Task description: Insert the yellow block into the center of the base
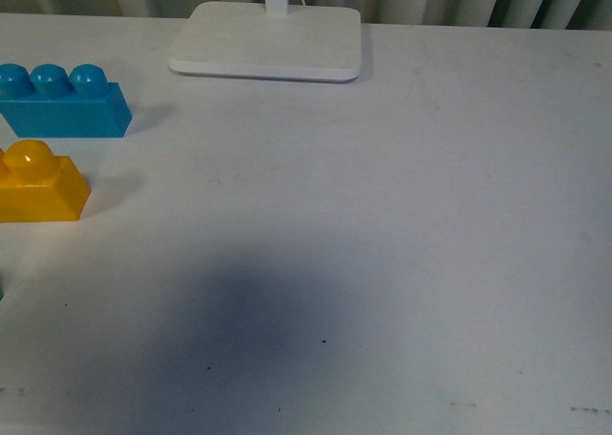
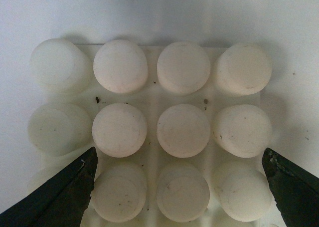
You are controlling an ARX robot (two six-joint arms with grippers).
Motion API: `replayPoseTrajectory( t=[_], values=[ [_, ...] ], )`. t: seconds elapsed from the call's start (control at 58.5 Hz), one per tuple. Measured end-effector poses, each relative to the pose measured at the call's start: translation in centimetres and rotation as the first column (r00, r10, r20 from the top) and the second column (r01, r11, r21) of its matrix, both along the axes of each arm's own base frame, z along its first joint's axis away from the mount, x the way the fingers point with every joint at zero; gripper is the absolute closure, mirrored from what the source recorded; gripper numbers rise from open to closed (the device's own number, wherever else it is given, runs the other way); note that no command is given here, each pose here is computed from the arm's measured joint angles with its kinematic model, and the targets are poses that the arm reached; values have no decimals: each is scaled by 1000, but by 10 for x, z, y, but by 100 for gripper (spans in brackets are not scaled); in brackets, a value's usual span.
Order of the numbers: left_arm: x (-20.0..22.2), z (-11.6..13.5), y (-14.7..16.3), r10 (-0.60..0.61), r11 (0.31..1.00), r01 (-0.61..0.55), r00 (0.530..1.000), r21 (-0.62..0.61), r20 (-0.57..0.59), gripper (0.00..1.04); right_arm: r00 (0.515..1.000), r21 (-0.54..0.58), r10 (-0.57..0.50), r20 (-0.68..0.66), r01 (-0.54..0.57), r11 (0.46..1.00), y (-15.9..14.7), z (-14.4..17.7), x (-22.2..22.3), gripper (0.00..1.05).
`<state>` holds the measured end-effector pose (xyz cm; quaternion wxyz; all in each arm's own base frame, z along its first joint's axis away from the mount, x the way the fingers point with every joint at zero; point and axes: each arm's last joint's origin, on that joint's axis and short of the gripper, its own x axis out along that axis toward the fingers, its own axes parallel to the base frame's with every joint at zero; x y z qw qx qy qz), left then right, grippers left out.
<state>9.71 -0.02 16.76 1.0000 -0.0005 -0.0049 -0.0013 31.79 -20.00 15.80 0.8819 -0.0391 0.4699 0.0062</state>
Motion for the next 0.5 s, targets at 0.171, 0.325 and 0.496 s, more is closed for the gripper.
replayPoseTrajectory(
  t=[0.171, 0.325, 0.496],
  values=[
    [0, 0, 0, 0, 1000, 0, 1000, 0, 0, 6, 1000, 14, 8, 9, -8, 1000, 2, -5, -2, 9],
    [0, 0, 0, 0, 1000, 0, 1000, 0, 0, 6, 999, 43, -1, 40, -1, 999, 14, -8, -5, 9],
    [0, 0, 0, 0, 1000, 0, 1000, 0, 0, 6, 999, 104, -18, 45, 13, 995, 53, -13, -13, 8]
  ],
)
